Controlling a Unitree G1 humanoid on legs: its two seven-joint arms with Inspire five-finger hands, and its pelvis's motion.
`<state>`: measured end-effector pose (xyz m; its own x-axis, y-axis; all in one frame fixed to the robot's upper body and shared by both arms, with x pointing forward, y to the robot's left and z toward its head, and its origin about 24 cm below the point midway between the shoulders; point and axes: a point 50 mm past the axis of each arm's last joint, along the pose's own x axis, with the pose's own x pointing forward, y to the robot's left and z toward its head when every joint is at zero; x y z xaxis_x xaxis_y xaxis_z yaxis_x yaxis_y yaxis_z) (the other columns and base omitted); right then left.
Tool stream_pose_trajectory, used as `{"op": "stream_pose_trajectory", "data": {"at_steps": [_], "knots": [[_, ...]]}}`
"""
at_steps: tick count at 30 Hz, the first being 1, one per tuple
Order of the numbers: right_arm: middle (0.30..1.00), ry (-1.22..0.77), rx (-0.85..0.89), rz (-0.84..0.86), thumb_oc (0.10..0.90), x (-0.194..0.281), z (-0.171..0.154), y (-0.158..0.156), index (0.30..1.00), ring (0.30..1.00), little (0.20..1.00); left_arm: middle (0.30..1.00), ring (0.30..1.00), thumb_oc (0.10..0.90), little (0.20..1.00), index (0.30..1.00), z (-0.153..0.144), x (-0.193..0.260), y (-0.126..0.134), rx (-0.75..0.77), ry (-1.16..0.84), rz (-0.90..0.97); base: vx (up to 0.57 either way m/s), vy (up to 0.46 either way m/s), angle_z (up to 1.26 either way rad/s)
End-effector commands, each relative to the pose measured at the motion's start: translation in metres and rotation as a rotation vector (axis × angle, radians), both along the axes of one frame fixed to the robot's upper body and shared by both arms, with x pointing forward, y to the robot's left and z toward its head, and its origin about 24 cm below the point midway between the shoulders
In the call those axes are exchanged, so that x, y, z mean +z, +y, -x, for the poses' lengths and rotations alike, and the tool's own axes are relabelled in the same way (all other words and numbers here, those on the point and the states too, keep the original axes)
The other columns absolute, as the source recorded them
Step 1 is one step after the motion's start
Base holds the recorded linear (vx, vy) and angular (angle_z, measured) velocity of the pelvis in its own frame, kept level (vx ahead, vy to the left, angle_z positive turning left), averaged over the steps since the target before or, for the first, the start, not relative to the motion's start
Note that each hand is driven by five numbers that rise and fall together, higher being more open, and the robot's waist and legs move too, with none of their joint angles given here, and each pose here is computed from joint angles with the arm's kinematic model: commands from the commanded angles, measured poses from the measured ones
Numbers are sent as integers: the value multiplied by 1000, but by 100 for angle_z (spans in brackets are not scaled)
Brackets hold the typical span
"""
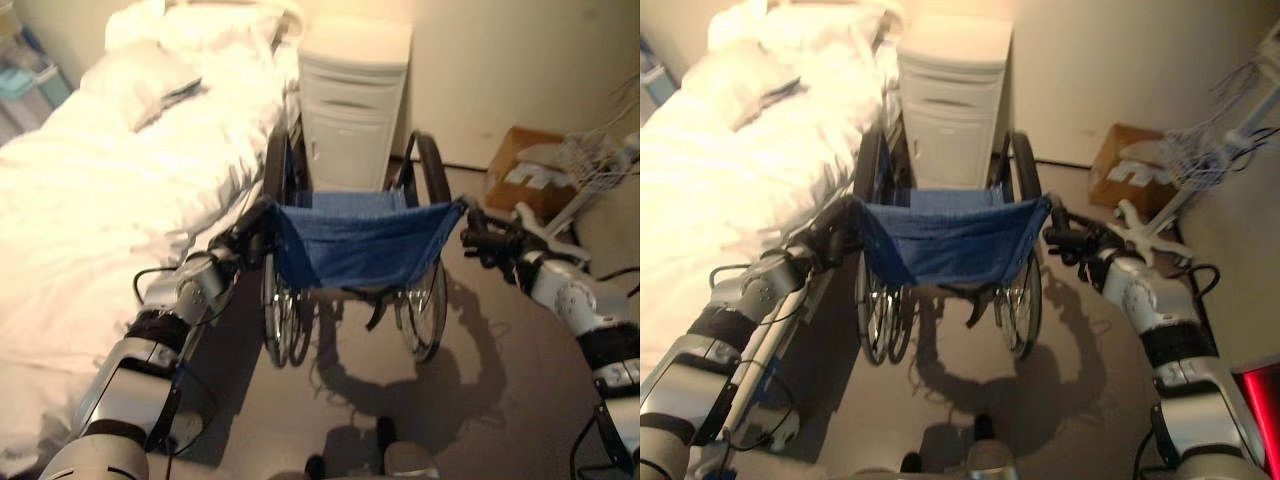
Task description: Push the wheelchair next to the bed
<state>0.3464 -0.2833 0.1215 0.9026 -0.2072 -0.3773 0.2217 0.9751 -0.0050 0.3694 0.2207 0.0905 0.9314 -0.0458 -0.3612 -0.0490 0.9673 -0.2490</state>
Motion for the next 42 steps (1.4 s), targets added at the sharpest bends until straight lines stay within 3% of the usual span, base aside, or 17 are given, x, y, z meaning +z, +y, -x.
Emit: {"op": "stream_pose_trajectory", "data": {"at_steps": [1, 18, 33, 42], "knots": [[300, -167, 344, -124, 400, 38, -26, 72, 300, 300, 300, 300, 300, 400, 300, 300, -5, 67, -19, -104, -366, 2, 142, -227, 69], [300, -143, 170, -128, 400, 23, -26, 82, 300, 300, 300, 300, 300, 400, 300, 300, -8, 79, 23, 6, -350, -63, 126, -58, -3], [300, -100, 156, -147, 400, 2, -13, 86, 300, 300, 300, 300, 300, 400, 300, 300, -14, 75, 12, -44, -322, -87, 46, 114, -8], [300, -63, 226, -164, 400, -6, -9, 92, 300, 300, 300, 300, 300, 400, 300, 300, -12, 74, 21, 1, -318, -98, -17, 50, -1]]}}
